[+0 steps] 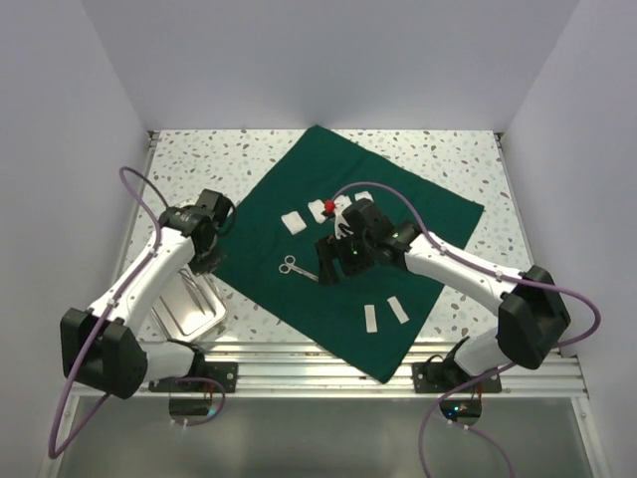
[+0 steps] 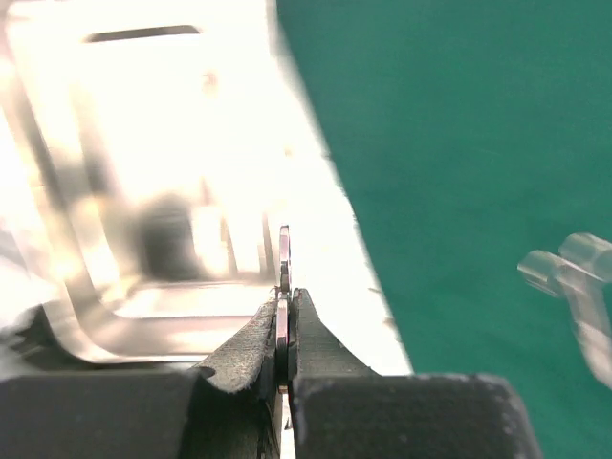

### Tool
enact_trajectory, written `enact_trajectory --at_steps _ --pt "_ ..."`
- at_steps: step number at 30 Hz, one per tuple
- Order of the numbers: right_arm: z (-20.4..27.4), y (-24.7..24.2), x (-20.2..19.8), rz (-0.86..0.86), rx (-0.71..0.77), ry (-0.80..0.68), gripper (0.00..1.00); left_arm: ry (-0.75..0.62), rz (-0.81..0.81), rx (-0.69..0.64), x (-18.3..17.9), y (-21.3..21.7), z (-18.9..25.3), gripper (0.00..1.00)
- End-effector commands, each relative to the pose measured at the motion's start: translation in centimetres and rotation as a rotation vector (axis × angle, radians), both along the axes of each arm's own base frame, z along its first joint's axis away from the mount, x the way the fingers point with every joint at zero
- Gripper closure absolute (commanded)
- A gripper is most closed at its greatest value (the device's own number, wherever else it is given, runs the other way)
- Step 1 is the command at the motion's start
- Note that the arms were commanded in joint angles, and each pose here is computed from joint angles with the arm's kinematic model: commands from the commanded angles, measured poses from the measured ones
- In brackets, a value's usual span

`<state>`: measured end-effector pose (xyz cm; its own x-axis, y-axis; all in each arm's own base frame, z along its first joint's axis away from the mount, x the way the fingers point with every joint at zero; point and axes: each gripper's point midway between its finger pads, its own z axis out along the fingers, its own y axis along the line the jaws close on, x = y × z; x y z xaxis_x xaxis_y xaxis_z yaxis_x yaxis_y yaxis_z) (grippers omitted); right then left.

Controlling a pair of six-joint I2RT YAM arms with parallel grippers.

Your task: Prepare the surgical pack

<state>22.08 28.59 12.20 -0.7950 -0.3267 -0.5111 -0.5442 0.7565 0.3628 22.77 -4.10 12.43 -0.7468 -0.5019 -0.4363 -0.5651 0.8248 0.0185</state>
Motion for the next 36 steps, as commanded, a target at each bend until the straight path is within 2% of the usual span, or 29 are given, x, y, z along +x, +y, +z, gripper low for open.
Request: enact_trajectory --at_steps 1,5,9,12,13,16,17,18,19,22,25,29,30,32,33,36 --pt "1.5 0.6 -0.9 0.051 0.067 -0.017 0.17 0.217 0.079 0.245 -3.7 5.6 0.0 1.0" --pt "1.7 0.5 -1.3 0.059 0.08 -0.02 0.17 0.269 0.188 0.336 -3.9 8.9 -0.5 1.0" --pt "1.5 0.4 -1.2 0.06 0.072 -0.023 0.17 0.323 0.284 0.364 -4.3 11.1 -1.5 1.0" --pt "0.8 0.6 -0.9 0.061 0.052 -0.017 0.16 0.343 0.297 0.383 -3.6 11.8 -1.8 0.99" --pt "0.7 0.7 -0.7 0.062 0.043 -0.014 0.16 0.338 0.305 0.389 -3.3 12.0 -1.7 0.96" --pt "0.1 1.1 -0.2 0.062 0.034 -0.006 0.16 0.329 0.304 0.375 -2.7 12.0 -2.1 0.68" --pt "0.0 1.4 -0.1 0.063 0.041 -0.007 0.16 0.321 0.307 0.358 -2.6 11.9 -2.2 0.52" --pt "-0.5 1.8 0.4 0.053 0.048 -0.005 0.16 0.31 0.303 0.344 -2.3 11.9 -2.6 0.46" --pt "-0.7 2.2 0.7 0.055 0.046 -0.003 0.17 0.298 0.304 0.327 -2.2 11.8 -2.7 0.33" --pt "-2.0 3.2 1.8 0.058 0.019 0.005 0.19 0.288 0.304 0.314 -2.1 11.7 -2.7 0.18" --pt "-3.2 4.5 2.5 0.096 -0.042 -0.025 0.25 0.223 0.283 0.267 -1.6 11.1 -1.8 0.13" --pt "-5.8 5.3 3.7 0.147 -0.15 -0.04 0.37 0.083 0.139 0.065 0.4 7.6 -1.0 0.12" --pt "-6.2 5.0 4.3 0.158 -0.179 -0.06 0.44 0.053 0.11 0.034 0.7 6.9 -0.8 0.13" --pt "-7.3 5.3 5.3 0.171 -0.219 -0.073 0.51 -0.085 0.007 -0.06 1.9 4.3 0.7 0.12" --pt "-7.1 5.5 5.9 0.195 -0.241 -0.091 0.55 -0.164 -0.039 -0.111 2.1 2.9 2.1 0.07" --pt "-9.1 4.9 6.2 0.206 -0.315 -0.07 0.54 -0.311 -0.105 -0.182 2.2 1.0 3.7 0.01"
